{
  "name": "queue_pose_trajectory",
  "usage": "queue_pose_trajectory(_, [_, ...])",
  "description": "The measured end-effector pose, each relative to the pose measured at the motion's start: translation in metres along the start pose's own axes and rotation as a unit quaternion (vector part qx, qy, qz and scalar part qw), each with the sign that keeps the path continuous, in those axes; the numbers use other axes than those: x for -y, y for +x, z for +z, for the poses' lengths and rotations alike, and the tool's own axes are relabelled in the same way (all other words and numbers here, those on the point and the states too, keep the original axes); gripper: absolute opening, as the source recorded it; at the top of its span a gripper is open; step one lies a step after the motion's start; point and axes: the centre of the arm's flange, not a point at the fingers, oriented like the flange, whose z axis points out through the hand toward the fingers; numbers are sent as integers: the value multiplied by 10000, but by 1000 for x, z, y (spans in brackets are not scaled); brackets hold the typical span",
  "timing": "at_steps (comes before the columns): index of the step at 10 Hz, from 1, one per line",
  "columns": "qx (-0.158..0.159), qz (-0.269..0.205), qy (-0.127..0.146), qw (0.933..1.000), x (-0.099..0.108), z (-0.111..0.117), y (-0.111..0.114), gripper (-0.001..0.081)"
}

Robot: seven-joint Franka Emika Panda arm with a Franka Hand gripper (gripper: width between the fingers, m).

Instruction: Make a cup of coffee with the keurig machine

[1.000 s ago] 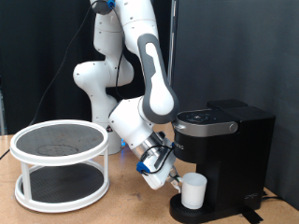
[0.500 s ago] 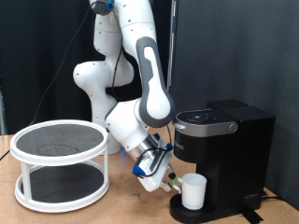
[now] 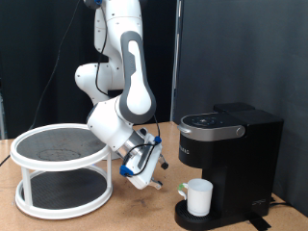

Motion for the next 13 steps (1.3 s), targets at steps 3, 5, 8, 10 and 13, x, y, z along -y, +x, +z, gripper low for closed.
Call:
queue_pose_trajectory(3, [-315,-303,-715,9965,-24,-1,5,734])
queue_pose_trajectory(5, [-475,-410,-1000,9930,-41,-13,8,734])
queue_pose_trajectory(8, [-363,-498,-1288,9898,-66,-34,6,734])
queue_pose_trajectory(10, [-173,-538,-1322,9896,-80,-49,1,734])
queue_pose_trajectory(13, [-66,-327,-1613,9863,-103,-74,-9,734])
